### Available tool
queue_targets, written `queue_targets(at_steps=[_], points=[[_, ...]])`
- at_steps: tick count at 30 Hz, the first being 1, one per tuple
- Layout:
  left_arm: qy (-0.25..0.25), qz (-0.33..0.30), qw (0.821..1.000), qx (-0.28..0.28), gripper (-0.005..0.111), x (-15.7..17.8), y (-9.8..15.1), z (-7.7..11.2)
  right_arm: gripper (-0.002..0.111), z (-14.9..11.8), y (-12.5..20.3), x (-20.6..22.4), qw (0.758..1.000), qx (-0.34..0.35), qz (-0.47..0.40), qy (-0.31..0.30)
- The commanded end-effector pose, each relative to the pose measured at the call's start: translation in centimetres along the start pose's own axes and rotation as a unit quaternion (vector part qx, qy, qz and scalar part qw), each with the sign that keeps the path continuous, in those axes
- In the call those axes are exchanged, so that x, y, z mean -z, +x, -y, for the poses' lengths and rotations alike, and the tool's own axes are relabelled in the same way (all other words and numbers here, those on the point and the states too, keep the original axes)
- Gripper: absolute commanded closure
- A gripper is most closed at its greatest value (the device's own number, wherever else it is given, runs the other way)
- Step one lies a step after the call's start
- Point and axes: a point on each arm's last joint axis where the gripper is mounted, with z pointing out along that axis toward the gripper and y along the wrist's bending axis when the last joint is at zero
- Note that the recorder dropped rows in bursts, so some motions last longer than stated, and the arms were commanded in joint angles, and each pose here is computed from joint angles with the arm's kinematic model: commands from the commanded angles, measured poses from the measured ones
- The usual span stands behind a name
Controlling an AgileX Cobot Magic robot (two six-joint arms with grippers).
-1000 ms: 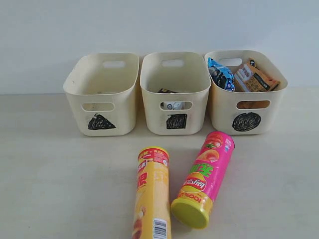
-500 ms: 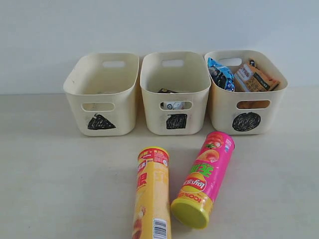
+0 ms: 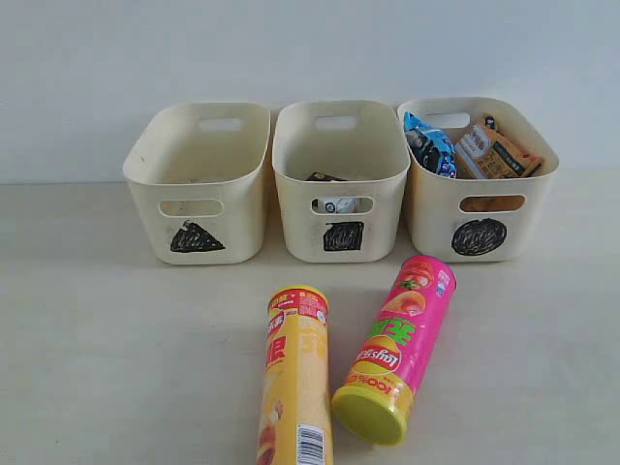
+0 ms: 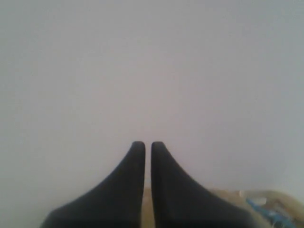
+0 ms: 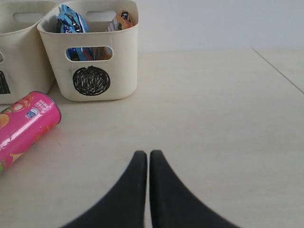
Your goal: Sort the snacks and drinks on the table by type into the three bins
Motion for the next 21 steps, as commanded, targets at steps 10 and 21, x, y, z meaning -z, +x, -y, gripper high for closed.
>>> queue_targets(at_steps=[10, 21], points=[[-0.193, -0.239, 0.925, -0.222, 0.102, -5.9, 2.8, -5.6, 0.108, 0.0, 0.1, 0.0, 1.0, 0.004, 0.003, 0.002], [-0.106, -0.474, 0.851, -0.197, 0.102, -6.9, 7.3, -2.9, 0.108, 0.0, 0.1, 0.0, 1.0, 0.004, 0.003, 0.002]])
